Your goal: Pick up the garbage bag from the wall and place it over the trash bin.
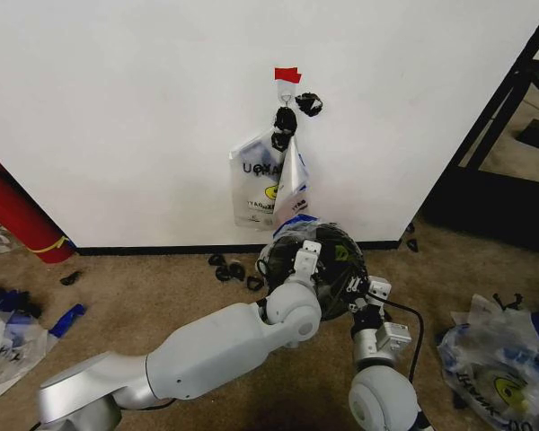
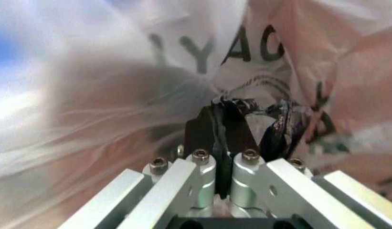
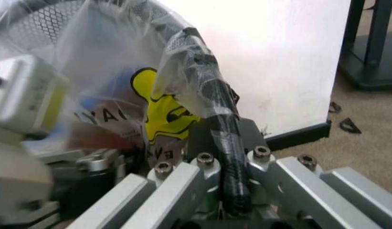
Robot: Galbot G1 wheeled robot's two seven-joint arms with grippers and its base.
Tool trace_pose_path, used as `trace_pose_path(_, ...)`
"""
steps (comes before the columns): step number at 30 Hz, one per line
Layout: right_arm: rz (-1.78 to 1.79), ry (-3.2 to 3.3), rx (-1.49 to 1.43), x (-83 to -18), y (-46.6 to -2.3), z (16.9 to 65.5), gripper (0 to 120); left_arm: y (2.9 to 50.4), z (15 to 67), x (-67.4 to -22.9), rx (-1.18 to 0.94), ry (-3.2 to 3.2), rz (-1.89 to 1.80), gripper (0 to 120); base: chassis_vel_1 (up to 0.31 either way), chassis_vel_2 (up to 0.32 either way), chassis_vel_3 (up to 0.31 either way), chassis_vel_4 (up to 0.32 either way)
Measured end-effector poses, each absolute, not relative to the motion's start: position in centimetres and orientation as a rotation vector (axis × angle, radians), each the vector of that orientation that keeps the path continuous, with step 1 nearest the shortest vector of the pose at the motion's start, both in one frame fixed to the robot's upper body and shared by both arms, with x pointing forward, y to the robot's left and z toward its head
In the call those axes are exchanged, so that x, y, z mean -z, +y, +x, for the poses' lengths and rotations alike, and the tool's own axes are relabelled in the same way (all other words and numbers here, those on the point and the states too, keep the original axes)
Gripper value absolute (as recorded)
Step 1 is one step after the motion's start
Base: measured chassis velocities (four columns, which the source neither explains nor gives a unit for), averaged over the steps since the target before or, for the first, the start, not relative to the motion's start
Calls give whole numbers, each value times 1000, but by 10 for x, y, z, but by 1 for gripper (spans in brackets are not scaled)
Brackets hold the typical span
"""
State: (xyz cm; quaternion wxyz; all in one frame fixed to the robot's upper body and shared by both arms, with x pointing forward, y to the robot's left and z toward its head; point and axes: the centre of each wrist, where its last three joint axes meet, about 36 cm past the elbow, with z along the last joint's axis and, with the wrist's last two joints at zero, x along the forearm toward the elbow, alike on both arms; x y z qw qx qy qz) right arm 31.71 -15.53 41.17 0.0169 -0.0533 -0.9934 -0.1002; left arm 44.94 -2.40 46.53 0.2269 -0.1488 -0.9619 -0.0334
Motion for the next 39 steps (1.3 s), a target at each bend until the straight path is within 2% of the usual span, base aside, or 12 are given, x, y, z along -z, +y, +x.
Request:
trace_pose_path(9, -127, -3094, 301, -412, -156, 312, 0, -40, 459, -452, 63, -2647, -380, 0, 0, 0, 0, 0)
trace_pose_path(20, -88, -3107, 324, -416, -154, 308, 0, -39, 469, -440, 74, -2645, -355, 0, 0, 0, 0, 0)
trace_pose_path(29, -58, -3105, 339, -413, -148, 303, 0, -38, 474, -437, -4, -2672, -375, 0, 0, 0, 0, 0)
trace_pose_path(39, -84, -3094, 328, -409, -155, 309, 0, -22, 453, -445, 61, -2647, -421, 0, 0, 0, 0, 0)
